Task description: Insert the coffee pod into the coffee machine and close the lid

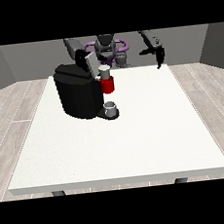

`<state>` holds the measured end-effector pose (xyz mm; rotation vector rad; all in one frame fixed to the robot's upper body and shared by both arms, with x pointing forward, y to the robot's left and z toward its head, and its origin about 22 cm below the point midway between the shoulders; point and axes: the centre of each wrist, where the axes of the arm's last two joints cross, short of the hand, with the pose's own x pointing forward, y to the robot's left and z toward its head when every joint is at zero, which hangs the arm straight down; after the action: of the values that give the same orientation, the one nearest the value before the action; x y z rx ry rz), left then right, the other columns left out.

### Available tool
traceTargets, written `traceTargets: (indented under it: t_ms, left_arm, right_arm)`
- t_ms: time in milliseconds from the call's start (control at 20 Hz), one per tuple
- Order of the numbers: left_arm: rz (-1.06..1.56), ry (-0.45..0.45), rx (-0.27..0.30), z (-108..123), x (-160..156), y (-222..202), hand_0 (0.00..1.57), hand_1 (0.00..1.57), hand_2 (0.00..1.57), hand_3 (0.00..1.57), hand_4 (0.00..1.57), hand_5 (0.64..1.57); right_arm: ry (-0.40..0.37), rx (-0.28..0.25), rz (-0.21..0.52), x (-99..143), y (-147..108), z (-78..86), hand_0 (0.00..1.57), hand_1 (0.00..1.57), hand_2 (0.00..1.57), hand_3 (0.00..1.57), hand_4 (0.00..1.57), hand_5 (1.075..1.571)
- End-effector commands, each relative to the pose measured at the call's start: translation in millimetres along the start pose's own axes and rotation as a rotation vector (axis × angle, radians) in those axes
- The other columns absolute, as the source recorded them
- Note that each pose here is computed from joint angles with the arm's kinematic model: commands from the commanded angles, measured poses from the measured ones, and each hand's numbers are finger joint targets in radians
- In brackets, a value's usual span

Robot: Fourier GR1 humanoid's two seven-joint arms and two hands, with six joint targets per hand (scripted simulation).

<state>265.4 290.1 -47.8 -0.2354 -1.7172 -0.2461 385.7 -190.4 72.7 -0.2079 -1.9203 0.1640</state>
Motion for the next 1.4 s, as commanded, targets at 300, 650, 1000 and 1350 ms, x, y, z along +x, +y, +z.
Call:
traceTargets:
  t_ms: [300,650,1000,1350]
  left_arm:
    - [0.023,0.007,-0.026,-6,0,19,0.0,0.0,0.0,0.0,0.37,1.571]
    - [0.033,-0.038,-0.054,-27,7,13,0.0,0.0,0.0,0.0,0.38,1.571]
    - [0.031,-0.061,-0.066,-32,2,10,0.0,0.0,0.0,0.0,0.37,1.571]
    - [0.054,-0.031,-0.031,-19,-13,11,0.0,0.0,0.0,0.0,0.39,1.571]
  right_arm:
    - [-0.033,0.116,0.078,34,50,-18.3,0.0,0.0,0.0,0.0,0.42,1.571]
    - [-0.133,0.072,0.13,61,57,-39.0,0.0,0.0,0.0,0.0,0.37,1.571]
    - [-0.192,0.086,0.123,84,69,-31.1,0.0,0.0,0.0,0.0,0.38,1.571]
    - [-0.187,0.252,0.096,83,79,-10.7,0.0,0.0,0.0,0.0,0.47,1.571]
